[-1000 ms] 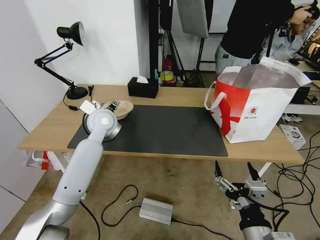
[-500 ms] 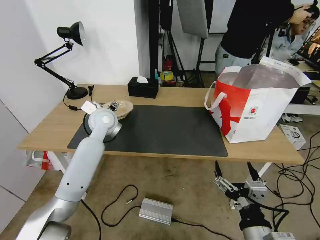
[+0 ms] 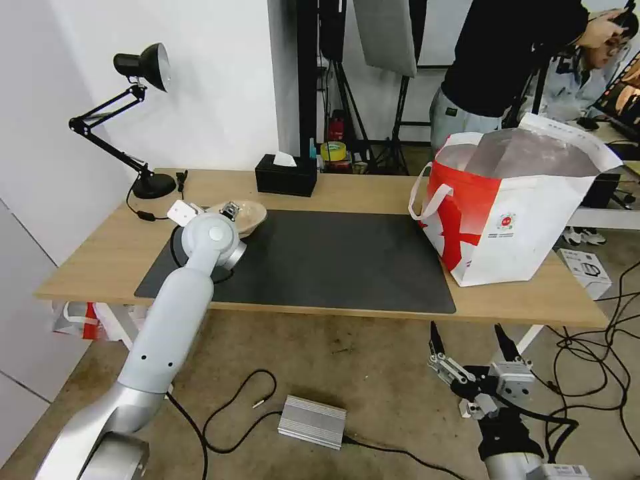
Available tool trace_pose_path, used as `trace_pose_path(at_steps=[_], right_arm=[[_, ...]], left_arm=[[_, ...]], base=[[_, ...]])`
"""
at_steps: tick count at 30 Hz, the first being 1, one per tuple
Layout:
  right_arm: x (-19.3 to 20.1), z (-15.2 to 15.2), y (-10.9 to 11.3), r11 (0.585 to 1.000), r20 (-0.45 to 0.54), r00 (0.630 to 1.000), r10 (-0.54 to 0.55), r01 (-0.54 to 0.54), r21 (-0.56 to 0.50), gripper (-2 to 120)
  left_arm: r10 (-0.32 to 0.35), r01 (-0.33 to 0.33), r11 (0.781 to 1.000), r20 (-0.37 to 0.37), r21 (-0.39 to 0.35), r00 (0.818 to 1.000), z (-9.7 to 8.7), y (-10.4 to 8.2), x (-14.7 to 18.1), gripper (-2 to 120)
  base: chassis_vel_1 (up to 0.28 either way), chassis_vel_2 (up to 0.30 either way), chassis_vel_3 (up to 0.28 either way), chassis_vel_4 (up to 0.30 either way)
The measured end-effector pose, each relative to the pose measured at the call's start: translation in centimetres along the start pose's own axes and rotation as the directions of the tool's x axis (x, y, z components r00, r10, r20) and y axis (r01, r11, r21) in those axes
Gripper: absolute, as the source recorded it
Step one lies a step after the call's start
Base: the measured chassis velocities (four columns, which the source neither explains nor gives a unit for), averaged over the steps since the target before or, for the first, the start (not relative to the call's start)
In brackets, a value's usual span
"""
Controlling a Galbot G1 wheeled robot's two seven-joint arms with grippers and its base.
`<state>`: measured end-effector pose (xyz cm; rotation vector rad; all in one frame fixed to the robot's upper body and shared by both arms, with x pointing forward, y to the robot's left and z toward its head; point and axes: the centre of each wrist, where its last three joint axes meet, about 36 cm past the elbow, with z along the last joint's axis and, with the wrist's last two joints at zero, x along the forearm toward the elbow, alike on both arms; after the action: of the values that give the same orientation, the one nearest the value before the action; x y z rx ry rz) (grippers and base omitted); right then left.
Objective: Pick up the trash from the table and place it into the takeout bag.
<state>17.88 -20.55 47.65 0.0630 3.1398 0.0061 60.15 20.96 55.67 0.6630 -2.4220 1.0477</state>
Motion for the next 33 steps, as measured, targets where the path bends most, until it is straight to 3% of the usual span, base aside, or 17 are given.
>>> trace_pose_path(at_steps=[17,33], right_arm=[[0.0,0.0,0.0,1.0,0.0,1.0,0.0,0.0,0.0,100],[0.0,0.0,0.0,1.0,0.0,1.0,0.0,0.0,0.0,100]], left_arm=[[-0.035,0.035,0.999,-0.02,0.002,0.999,0.4,-0.7,-1.9,100],[-0.018,0.018,1.0,-0.03,-0.002,0.999,1.1,-1.9,-2.3,100]], base=[[0.0,0.0,0.0,0.0],[0.0,0.0,0.0,0.0]])
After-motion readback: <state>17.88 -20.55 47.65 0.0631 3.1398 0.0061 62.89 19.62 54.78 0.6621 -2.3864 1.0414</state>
